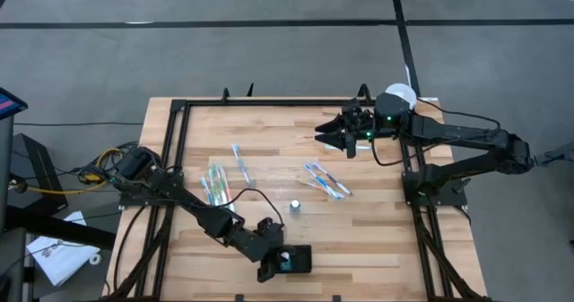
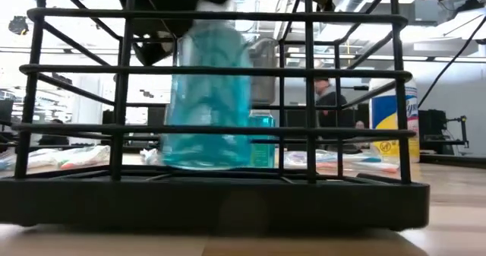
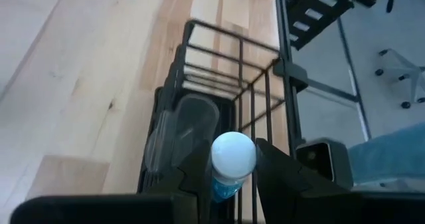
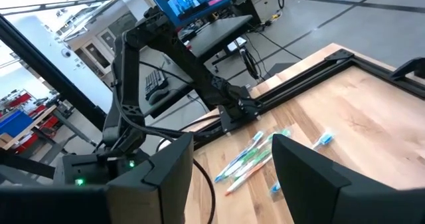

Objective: Pick & Place toothbrushing station
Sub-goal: Put the mouthwash into the mesh organizer

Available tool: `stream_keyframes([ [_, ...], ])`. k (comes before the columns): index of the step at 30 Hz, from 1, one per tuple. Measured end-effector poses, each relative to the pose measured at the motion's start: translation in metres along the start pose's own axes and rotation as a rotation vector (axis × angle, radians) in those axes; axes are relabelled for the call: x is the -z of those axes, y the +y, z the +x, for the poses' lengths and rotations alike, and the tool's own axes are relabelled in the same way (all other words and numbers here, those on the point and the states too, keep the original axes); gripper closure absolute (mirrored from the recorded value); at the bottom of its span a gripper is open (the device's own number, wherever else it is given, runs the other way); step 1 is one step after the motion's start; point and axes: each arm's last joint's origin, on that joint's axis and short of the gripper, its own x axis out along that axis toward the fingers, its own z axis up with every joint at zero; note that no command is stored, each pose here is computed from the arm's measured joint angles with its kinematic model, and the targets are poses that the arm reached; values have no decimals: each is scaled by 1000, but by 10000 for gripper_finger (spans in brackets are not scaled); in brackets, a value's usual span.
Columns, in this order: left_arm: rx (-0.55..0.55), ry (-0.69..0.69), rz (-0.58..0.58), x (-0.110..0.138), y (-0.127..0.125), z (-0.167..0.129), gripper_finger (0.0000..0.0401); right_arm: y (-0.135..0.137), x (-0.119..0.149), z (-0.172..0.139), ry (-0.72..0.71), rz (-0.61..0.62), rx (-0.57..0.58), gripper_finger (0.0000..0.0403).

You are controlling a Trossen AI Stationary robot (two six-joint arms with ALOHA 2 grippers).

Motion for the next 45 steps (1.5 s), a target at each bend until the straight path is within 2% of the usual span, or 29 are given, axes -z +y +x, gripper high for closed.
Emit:
stream_keyframes([
  [5, -33, 37, 17, 3, -1, -7, 324, 0, 0, 0, 0, -3, 0, 207],
  [19, -82, -20, 44, -1, 4, -5, 324, 0, 0, 0, 0, -3, 0, 207],
  [28, -64, -48, 82, -12, 12, -2, 324, 0, 0, 0, 0, -2, 0, 207],
  [39, -25, -8, 105, -10, 10, -2, 324, 0, 0, 0, 0, -2, -1, 207],
  [45, -45, 35, 162, -6, 13, -2, 324, 0, 0, 0, 2, -2, -5, 207],
])
